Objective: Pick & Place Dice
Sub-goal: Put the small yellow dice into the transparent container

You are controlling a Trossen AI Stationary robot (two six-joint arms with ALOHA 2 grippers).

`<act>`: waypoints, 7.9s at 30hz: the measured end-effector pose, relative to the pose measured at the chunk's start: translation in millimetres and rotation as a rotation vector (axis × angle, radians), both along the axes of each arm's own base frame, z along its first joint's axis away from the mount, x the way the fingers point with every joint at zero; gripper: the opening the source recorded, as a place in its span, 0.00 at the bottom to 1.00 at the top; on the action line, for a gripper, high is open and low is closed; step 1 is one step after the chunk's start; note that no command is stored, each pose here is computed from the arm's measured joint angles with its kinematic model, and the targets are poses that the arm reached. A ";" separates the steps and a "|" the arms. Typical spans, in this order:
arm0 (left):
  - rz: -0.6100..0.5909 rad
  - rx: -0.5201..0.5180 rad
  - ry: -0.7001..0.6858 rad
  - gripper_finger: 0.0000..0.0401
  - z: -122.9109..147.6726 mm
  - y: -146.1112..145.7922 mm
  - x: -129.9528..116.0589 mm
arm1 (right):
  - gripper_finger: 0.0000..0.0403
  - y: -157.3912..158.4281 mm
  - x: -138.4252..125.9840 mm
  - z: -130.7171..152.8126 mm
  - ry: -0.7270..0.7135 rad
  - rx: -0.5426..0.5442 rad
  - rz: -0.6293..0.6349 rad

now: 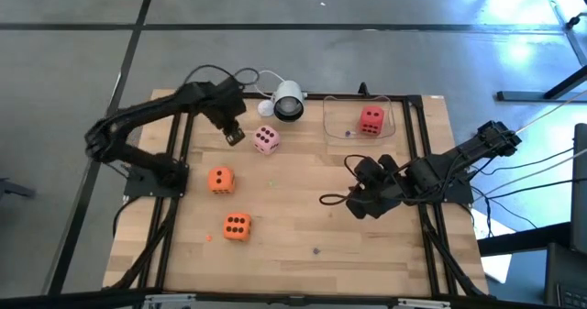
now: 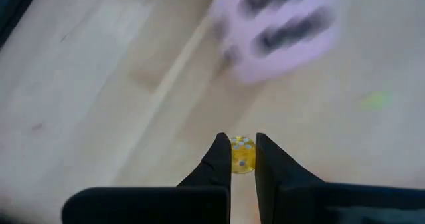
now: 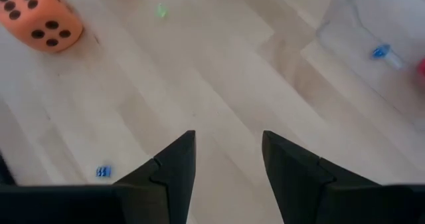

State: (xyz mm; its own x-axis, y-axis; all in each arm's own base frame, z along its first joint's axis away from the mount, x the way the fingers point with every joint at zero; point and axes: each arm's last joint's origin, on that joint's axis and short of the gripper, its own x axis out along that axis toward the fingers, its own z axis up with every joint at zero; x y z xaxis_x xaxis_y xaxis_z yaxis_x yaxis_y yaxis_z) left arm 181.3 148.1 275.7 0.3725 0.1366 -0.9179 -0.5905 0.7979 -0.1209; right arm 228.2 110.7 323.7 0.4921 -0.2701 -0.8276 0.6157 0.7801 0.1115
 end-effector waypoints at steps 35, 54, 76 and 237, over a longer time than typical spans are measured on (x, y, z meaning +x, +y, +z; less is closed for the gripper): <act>-0.159 -0.326 -1.359 0.02 132.4 -148.2 66.4 | 0.50 7.6 57.3 90.7 -0.630 -0.912 0.323; -0.184 -0.456 -1.361 0.02 121.8 -147.2 90.6 | 0.60 20.3 59.0 81.2 -0.709 -0.740 0.404; -0.185 -0.552 -1.354 0.02 107.7 -147.9 114.5 | 0.57 20.0 70.9 71.3 -0.684 -0.747 0.471; 0.073 0.021 -0.509 0.47 79.4 -134.3 -35.1 | 0.13 -273.3 38.9 -74.3 0.337 0.283 -0.314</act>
